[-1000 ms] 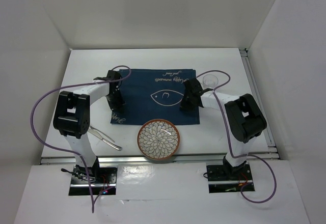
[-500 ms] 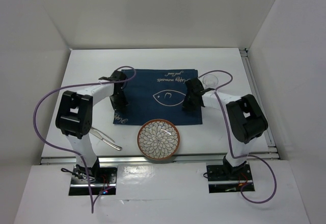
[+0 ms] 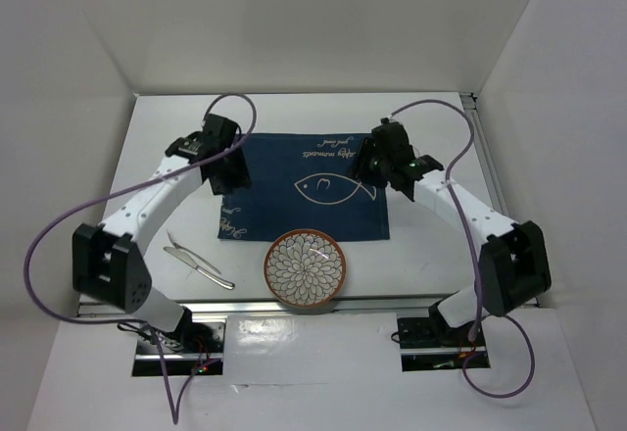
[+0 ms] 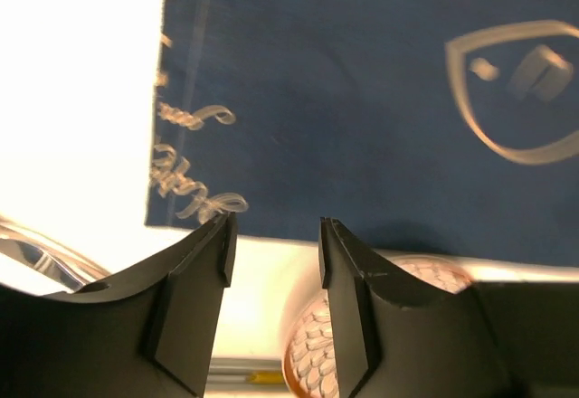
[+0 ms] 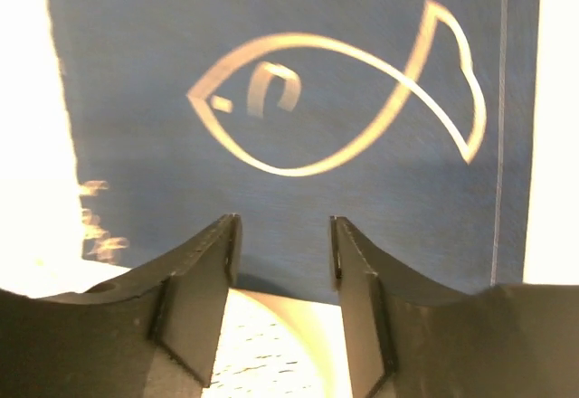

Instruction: Set the dinner table for one person

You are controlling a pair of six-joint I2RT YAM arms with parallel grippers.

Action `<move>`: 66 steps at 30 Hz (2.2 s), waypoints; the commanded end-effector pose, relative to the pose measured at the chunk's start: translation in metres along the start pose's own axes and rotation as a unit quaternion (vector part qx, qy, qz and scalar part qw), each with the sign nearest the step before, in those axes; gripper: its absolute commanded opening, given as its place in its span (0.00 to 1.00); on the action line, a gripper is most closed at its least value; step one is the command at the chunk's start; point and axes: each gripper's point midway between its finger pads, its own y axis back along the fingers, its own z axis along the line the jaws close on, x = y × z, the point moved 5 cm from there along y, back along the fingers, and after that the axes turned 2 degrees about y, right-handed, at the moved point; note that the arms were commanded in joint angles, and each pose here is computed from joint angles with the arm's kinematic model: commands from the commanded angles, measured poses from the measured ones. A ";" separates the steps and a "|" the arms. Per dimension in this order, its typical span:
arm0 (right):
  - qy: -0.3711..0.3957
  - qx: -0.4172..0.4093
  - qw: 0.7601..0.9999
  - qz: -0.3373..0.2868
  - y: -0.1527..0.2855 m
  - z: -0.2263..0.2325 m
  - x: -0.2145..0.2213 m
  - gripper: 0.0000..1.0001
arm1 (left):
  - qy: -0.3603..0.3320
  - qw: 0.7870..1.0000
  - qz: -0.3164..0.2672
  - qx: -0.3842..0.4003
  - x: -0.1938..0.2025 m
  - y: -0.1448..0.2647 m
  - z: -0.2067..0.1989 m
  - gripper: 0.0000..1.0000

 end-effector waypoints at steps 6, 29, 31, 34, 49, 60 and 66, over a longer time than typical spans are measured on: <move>0.020 -0.067 0.995 -0.064 0.078 0.023 -0.022 0.69 | -0.026 0.987 0.040 0.153 0.098 0.019 0.000 0.81; 0.016 -0.064 0.996 -0.052 0.097 0.010 -0.004 0.75 | -0.033 0.960 0.131 0.246 0.192 -0.025 0.004 0.66; 0.016 -0.064 0.996 -0.052 0.097 0.010 -0.004 0.75 | -0.034 0.957 0.138 0.252 0.197 -0.030 0.001 0.61; 0.016 -0.061 0.997 -0.048 0.098 0.009 -0.002 0.75 | -0.037 0.956 0.153 0.246 0.204 -0.035 0.003 0.52; 0.018 -0.040 0.997 -0.070 0.112 0.006 -0.012 0.76 | -0.042 0.959 0.029 0.277 0.109 0.072 -0.038 0.00; 0.017 -0.002 0.994 -0.109 0.147 -0.008 -0.021 0.76 | -0.009 0.954 -0.003 0.301 -0.006 0.028 -0.095 0.00; 0.021 0.005 0.994 -0.111 0.156 -0.013 -0.018 0.82 | 0.006 0.958 0.023 0.285 -0.028 -0.021 -0.111 0.00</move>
